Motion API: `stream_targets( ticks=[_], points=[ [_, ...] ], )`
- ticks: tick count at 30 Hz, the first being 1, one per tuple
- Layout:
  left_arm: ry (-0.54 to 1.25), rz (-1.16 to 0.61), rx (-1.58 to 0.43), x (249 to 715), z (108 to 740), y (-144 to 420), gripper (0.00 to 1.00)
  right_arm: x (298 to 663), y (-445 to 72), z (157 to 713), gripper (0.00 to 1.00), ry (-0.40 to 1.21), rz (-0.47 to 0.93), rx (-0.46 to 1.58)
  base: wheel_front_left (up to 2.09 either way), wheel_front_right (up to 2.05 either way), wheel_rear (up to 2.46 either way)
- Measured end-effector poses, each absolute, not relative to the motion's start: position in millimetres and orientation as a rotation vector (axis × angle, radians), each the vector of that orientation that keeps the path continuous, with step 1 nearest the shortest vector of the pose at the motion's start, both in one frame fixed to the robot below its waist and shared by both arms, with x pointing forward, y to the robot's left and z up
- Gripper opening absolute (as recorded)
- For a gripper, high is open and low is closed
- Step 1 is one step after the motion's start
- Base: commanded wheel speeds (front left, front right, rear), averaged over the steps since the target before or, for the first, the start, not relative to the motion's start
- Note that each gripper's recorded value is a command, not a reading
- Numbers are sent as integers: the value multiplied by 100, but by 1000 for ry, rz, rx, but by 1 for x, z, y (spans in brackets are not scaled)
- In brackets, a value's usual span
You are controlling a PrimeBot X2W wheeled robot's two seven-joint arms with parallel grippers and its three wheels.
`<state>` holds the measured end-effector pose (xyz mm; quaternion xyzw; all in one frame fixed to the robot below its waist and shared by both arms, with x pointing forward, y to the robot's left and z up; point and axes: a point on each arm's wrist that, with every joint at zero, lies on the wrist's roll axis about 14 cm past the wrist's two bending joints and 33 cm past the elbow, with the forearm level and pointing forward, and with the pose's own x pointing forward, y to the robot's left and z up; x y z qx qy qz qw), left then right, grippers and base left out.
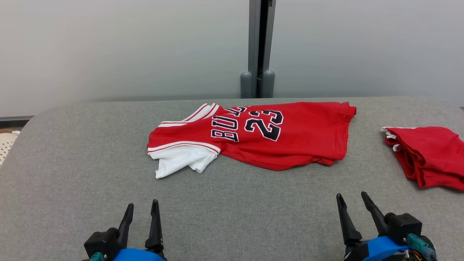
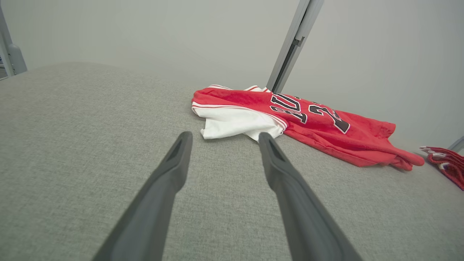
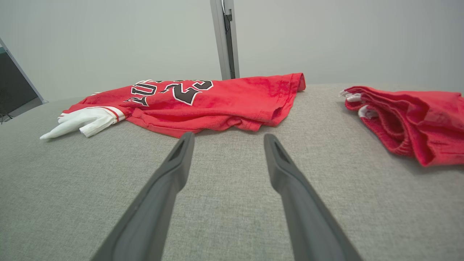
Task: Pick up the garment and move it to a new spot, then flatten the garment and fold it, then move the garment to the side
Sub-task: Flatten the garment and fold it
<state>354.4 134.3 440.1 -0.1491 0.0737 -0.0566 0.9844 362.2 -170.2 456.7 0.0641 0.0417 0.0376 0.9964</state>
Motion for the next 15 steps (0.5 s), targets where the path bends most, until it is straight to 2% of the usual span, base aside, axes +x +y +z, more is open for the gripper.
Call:
stream_targets(
  ticks=[7,15],
  points=[
    [173,-143,-279,358,434,129,100,362,-170,455,100,88,74,130,0,0,0],
    [257,-202,-185,412,423,128,100,375,-174,448,100,109,67,114,0,0,0]
  ],
)
